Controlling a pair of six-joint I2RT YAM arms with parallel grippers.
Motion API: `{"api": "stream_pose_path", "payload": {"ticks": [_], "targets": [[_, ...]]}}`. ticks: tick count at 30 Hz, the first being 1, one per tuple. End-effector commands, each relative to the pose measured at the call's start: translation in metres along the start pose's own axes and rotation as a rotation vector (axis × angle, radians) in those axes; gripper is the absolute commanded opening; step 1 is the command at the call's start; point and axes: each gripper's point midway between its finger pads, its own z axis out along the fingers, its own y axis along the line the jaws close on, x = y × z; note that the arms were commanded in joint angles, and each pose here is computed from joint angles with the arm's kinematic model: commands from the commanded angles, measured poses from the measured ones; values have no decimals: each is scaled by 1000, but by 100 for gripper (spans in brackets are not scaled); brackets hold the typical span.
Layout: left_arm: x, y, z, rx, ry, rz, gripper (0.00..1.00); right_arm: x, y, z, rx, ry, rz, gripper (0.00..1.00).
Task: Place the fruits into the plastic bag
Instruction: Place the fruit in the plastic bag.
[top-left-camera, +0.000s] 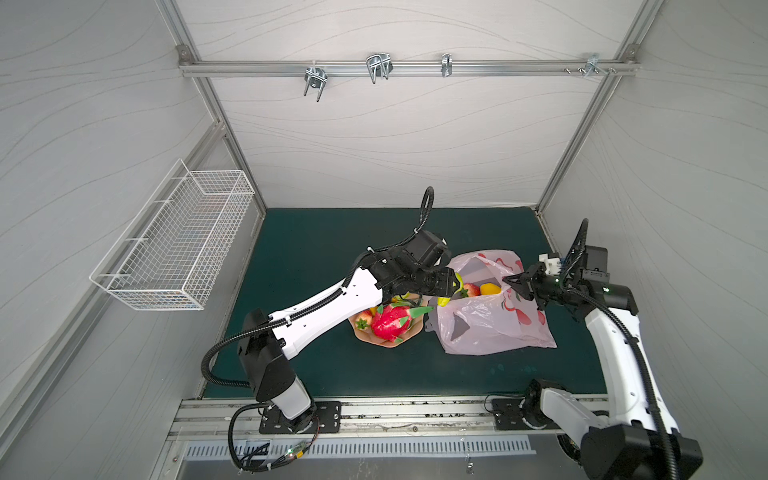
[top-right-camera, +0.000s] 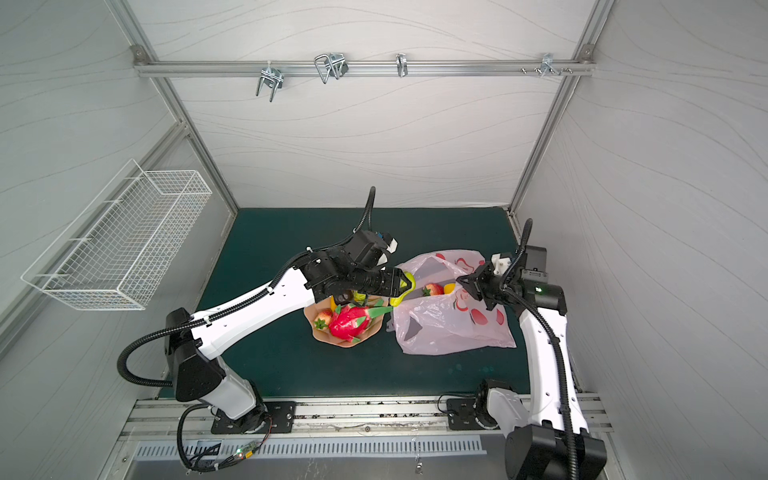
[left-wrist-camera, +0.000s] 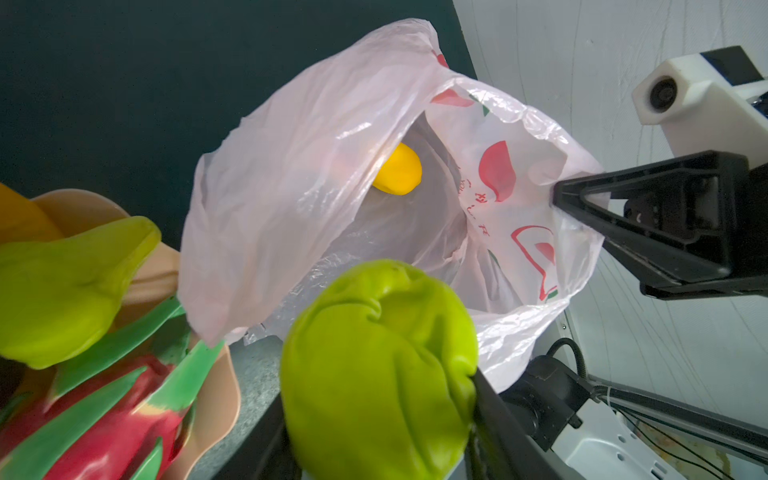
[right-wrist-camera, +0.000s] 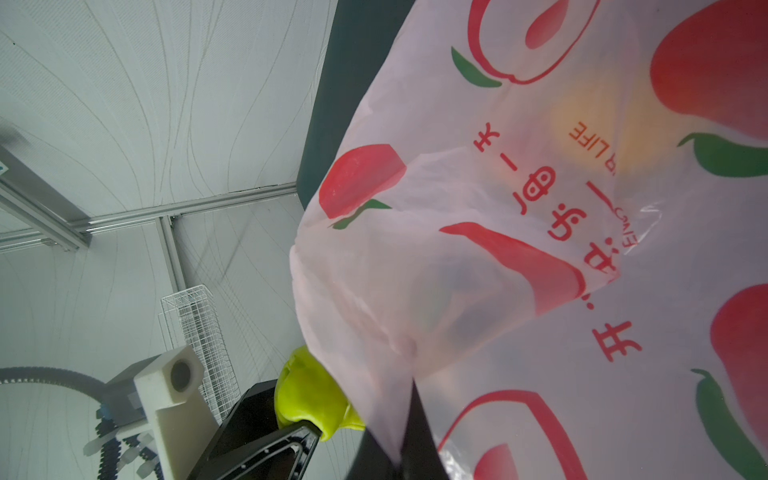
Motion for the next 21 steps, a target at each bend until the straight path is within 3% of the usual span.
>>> {"api": "stream_pose_path", "payload": {"ticks": [1, 10, 21], "targets": [[-3, -15, 4, 40, -38, -20, 28, 7, 1, -1, -9, 15, 8, 0], [48, -26, 34, 34, 79, 46, 28, 7, -1, 2, -5, 20, 13, 0], [91, -49, 66, 116, 250, 84, 25, 4, 0, 6, 3, 23, 19, 0]]}}
